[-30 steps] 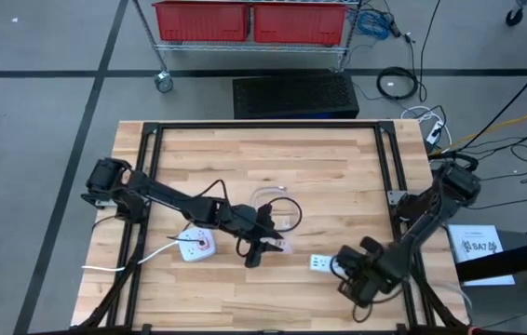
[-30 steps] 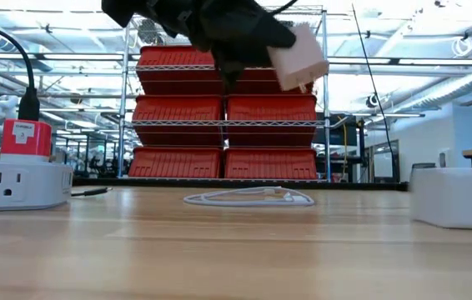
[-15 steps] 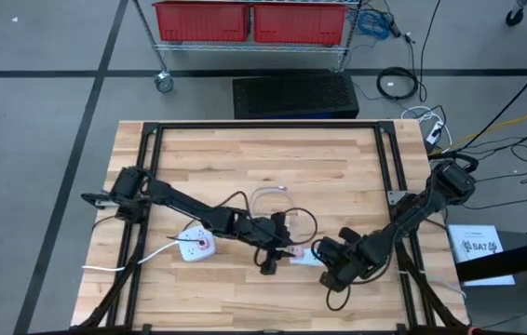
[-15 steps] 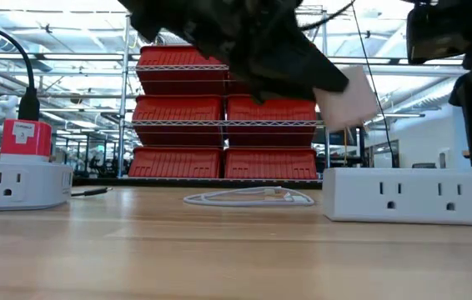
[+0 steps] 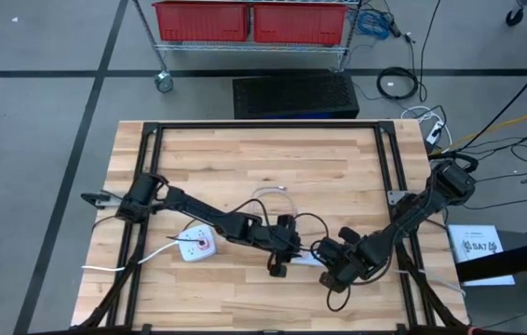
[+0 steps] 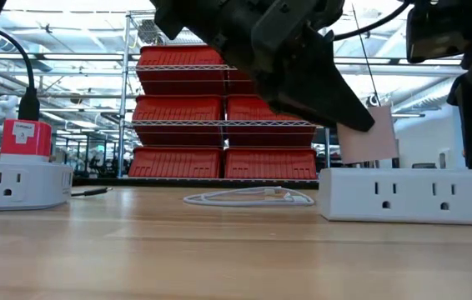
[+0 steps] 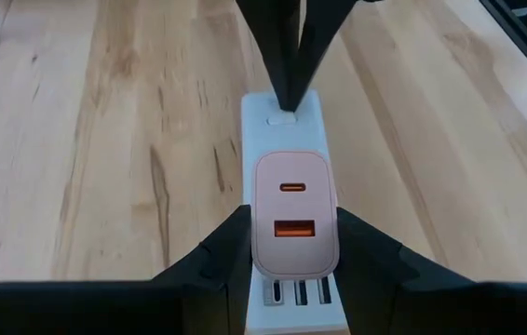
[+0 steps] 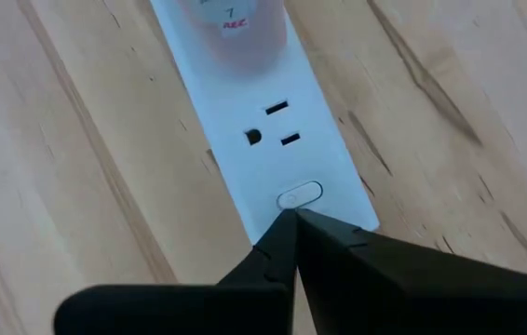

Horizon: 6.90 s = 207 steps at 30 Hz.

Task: Insert USB
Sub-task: Insert the pink charger adapter into the right white outlet extension

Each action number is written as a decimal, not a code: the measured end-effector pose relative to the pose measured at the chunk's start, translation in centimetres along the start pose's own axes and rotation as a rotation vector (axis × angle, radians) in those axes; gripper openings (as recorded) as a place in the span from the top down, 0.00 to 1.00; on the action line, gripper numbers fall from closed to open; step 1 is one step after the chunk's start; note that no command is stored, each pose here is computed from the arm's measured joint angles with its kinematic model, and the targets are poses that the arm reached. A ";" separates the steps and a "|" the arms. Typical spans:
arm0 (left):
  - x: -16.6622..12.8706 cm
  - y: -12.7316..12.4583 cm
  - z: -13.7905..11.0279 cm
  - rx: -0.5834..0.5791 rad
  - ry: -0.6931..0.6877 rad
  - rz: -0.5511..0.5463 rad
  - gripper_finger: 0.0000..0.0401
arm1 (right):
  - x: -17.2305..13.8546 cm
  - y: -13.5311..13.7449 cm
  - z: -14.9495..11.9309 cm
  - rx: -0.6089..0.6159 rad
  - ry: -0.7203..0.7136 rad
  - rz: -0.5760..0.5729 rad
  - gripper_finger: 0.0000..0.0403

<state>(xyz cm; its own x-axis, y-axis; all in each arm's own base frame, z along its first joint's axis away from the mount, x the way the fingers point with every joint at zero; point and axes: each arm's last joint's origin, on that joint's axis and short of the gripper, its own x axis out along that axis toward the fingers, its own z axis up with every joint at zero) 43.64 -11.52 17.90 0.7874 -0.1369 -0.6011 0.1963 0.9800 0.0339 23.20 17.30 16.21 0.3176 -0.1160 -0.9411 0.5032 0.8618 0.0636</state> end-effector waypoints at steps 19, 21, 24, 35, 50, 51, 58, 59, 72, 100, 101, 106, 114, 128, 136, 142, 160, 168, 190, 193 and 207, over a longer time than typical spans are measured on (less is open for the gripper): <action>0.0 0.4 0.2 -0.012 0.008 0.017 0.69 | 0.0 0.2 0.1 -0.001 -0.010 0.024 1.00; 0.0 0.4 0.2 -0.011 0.010 0.012 0.69 | 0.0 0.2 0.1 -0.002 -0.010 0.025 1.00; 0.0 0.3 0.2 -0.012 0.009 -0.006 0.69 | 0.0 0.3 0.1 -0.005 -0.010 0.026 1.00; 0.0 0.3 0.3 -0.013 0.001 -0.011 0.55 | 0.0 0.3 0.2 -0.002 -0.017 0.034 1.00; -2.8 0.5 2.8 -0.010 -0.090 -0.008 0.54 | 0.0 0.3 0.2 -0.004 -0.015 0.033 1.00; -2.8 0.5 2.8 -0.011 -0.092 -0.003 0.54 | 0.0 0.3 0.2 -0.004 -0.016 0.034 1.00; -1.6 0.4 1.5 -0.014 -0.027 -0.002 0.74 | 0.0 0.4 0.1 -0.006 -0.013 0.035 1.00; -1.5 0.4 1.4 -0.014 -0.021 0.002 0.79 | 0.0 0.4 0.1 -0.006 -0.012 0.035 1.00; 0.3 0.6 0.3 -0.043 -0.007 0.006 0.99 | -0.1 0.4 0.0 -0.010 -0.010 0.039 1.00; 1.7 -1.4 -2.1 0.017 0.016 0.124 0.99 | -0.1 0.6 0.1 -0.006 -0.018 0.054 1.00; 1.8 -1.4 -2.1 0.011 0.014 0.123 0.99 | -0.1 0.6 0.1 -0.006 -0.018 0.054 1.00; 2.7 -1.6 -2.6 -0.009 -0.010 0.115 0.99 | -0.1 0.6 0.0 -0.007 -0.009 0.059 1.00; 2.9 -2.5 -2.6 -0.001 -0.025 0.103 0.99 | -0.1 0.6 0.0 -0.007 -0.004 0.060 1.00; 3.0 -2.8 -2.8 0.003 -0.020 0.118 0.99 | -0.1 0.6 0.0 -0.007 -0.008 0.057 1.00; 2.8 -2.8 -2.6 0.003 -0.023 0.115 0.99 | -0.1 0.6 0.0 -0.006 0.003 0.061 1.00; 2.8 -2.8 -2.6 0.003 -0.023 0.113 0.99 | -0.1 0.6 0.0 -0.006 0.006 0.061 1.00; 0.7 -2.6 -0.6 0.001 -0.077 0.097 0.99 | -0.1 0.6 0.0 -0.007 0.006 0.063 1.00; 0.3 -2.1 -0.2 -0.015 -0.094 0.080 0.99 | -0.1 0.6 -0.1 -0.009 0.004 0.064 1.00; -5.5 1.9 0.9 0.053 0.158 0.201 0.99 | -0.2 1.0 0.0 -0.012 -0.029 0.091 1.00; -5.8 3.0 -0.3 0.016 0.282 0.203 0.99 | -0.2 1.2 0.1 -0.021 -0.040 0.107 1.00; -3.9 1.2 -6.1 -0.183 0.073 -0.089 0.95 | -0.2 1.4 0.3 -0.039 -0.069 0.128 1.00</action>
<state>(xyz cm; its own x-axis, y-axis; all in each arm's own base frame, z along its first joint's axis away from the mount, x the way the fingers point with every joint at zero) 37.24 -8.89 15.43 0.7264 -0.2193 -0.6513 0.1481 0.9754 -0.1633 24.09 18.41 16.56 0.4325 -0.0363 -0.9009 0.4240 0.8900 0.1677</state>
